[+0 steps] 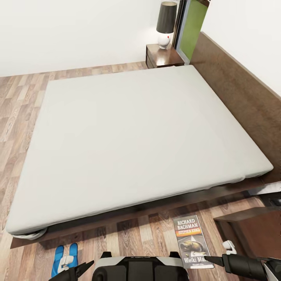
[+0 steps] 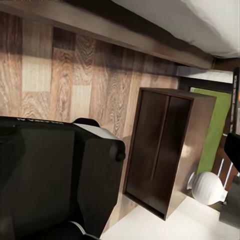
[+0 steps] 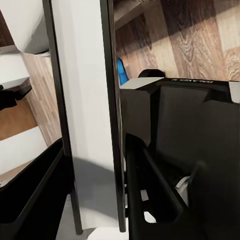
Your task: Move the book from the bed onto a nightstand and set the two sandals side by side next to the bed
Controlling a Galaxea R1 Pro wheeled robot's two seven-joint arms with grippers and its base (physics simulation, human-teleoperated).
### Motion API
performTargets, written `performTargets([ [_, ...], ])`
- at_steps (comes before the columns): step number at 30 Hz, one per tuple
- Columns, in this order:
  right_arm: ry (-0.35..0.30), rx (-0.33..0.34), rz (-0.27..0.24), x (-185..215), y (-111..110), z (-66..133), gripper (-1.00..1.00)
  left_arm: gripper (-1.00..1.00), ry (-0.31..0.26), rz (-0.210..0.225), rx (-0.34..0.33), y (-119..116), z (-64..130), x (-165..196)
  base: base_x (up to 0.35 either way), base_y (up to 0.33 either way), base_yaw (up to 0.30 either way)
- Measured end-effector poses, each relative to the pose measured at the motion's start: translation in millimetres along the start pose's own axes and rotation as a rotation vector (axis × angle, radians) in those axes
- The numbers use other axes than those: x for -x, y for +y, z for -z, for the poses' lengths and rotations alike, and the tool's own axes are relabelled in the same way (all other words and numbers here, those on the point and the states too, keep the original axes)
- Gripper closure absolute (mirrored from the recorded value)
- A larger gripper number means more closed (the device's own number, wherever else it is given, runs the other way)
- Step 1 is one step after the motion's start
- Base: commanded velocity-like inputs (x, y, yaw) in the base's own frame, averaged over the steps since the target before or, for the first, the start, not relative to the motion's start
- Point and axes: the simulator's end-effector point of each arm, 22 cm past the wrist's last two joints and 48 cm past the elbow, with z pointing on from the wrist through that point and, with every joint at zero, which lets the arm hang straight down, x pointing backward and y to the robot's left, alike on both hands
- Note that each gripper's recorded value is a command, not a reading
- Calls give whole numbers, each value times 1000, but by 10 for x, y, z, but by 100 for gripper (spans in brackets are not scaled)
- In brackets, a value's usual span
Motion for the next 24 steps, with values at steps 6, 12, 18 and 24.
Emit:
performTargets([
  [6, -6, 1, 7, 17, 30, 21, 100, -100, -6, -6, -4, -30, 12, 23, 0, 0, -79],
  [12, -12, 3, 14, 44, 53, 34, 100, -100, -11, -13, -8, -54, 14, 53, 0, 0, -81],
  [18, -17, 4, 22, 70, 77, 48, 100, -100, -16, -19, -12, -79, 16, 84, 0, 0, -81],
  [24, -23, 3, 30, 98, 94, 71, 100, -100, -23, -25, -16, -104, 19, 117, 0, 0, -80],
])
